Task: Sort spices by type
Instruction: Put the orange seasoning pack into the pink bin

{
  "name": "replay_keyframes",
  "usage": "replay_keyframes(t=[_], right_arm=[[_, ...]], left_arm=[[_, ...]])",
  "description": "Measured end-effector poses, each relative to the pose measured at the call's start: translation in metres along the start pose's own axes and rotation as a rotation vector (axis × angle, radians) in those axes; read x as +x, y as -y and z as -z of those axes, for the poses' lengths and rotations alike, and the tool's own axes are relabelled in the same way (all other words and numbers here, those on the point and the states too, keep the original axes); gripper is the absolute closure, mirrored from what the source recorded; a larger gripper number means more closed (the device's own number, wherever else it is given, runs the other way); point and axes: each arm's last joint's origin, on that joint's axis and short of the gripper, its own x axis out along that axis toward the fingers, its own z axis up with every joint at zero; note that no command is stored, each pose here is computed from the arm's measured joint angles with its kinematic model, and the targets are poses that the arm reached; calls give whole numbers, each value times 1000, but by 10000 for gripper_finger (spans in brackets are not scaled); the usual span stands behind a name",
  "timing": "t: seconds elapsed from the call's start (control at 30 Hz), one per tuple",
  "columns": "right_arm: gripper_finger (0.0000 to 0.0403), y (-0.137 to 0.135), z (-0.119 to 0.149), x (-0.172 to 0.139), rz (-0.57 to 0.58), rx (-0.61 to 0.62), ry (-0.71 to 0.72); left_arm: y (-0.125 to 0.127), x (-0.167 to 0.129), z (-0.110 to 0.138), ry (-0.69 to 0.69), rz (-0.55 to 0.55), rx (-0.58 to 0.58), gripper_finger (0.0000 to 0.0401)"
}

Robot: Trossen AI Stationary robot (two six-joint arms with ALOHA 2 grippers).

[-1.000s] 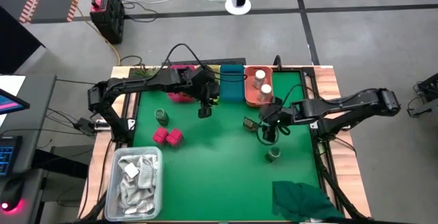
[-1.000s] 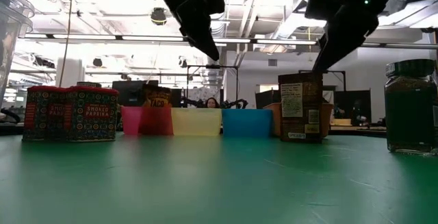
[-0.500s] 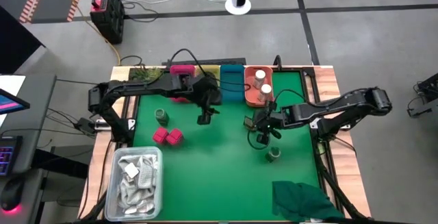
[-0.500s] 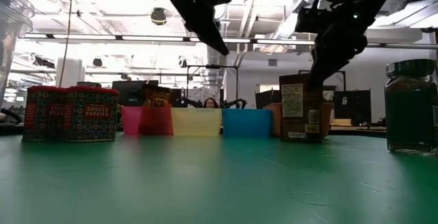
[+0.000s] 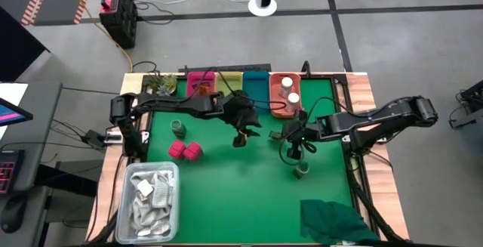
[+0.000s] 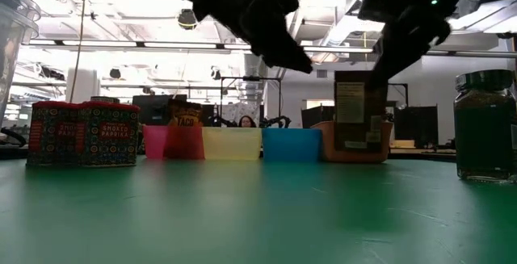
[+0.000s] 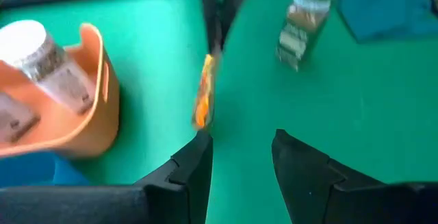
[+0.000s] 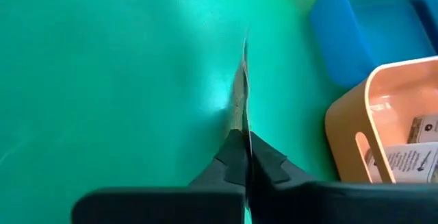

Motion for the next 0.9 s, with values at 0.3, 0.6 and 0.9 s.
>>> replay_keyframes(t=[0.3, 0.6, 0.9], right_arm=[[384, -8, 0, -9, -36, -28, 42], [384, -6, -10, -8, -67, -31, 127], [385, -1, -19, -8, -97, -33, 201]], left_arm=[[5, 4, -3, 195, -91, -18, 259], [24, 7, -13, 189, -173, 80, 224], [23, 7, -14, 199, -186, 48, 211]])
